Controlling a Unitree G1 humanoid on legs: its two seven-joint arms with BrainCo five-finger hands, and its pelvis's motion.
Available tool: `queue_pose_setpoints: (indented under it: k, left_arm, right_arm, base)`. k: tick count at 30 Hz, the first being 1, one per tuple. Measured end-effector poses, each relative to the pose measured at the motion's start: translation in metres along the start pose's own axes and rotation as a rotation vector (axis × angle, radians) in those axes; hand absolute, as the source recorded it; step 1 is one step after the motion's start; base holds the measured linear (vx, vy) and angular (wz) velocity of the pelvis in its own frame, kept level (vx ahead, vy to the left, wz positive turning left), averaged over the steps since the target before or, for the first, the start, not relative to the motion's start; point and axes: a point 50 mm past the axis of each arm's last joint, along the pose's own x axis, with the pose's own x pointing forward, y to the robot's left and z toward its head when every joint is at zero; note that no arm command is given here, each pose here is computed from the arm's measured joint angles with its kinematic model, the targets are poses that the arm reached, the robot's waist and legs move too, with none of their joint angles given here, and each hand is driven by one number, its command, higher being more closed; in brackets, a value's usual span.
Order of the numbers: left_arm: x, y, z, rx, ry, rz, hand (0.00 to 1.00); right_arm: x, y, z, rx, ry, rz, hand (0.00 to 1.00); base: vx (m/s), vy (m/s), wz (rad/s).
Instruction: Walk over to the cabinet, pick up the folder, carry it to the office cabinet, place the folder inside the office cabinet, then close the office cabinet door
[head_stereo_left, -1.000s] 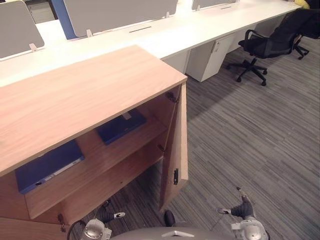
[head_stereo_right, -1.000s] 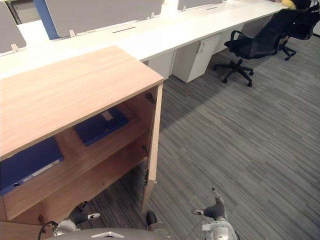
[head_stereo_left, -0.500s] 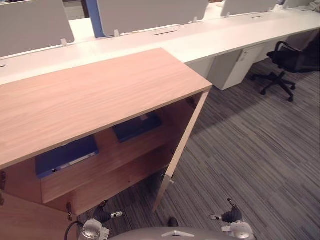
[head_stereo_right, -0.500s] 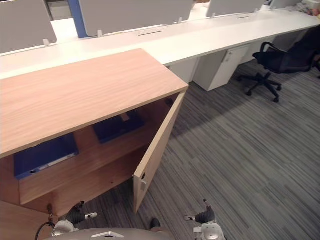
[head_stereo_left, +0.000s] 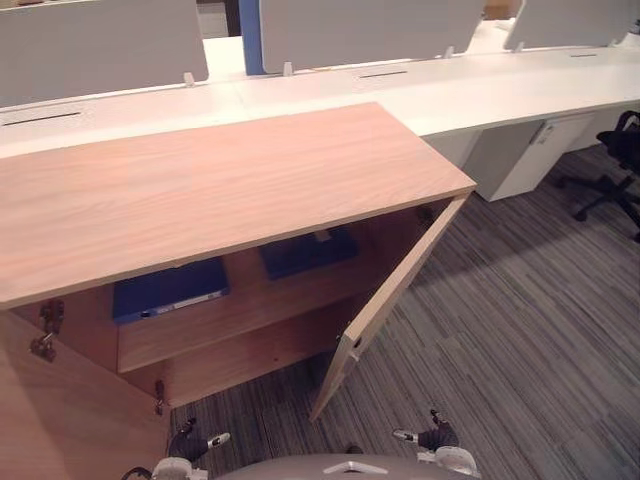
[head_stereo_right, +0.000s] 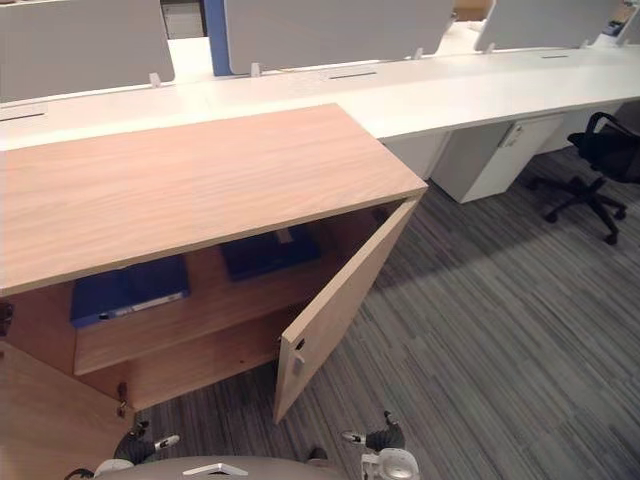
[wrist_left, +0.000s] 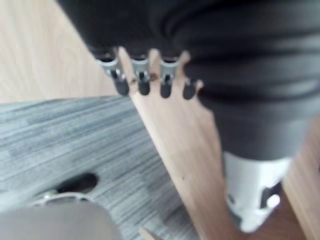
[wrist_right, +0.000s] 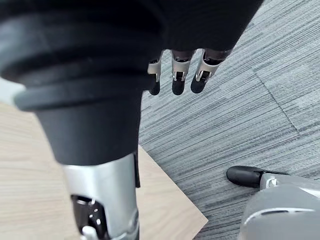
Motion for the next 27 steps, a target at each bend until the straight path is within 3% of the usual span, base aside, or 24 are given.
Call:
queue_pose_setpoints:
  k: [13,20,27]
  left_arm:
    - [0.006,0.002,0.020,-0.051,-0.048,0.018,0.00]
    - [0.010,0.001,0.037,-0.085,-0.087,0.029,0.00]
    - [0.010,-0.006,0.039,-0.111,-0.089,0.017,0.00]
  right_arm:
    - [-0.001,0.018,-0.001,-0.064,0.022,0.072,0.00]
    - [0.006,0.030,0.027,0.031,-0.038,0.080,0.00]
    - [0.002,0.025,0.011,0.097,0.016,0.054,0.00]
  base:
    - [-0.04,-0.039,0.69]
    - [0.00,-0.039,0.68]
    - [0.00,0.016,0.55]
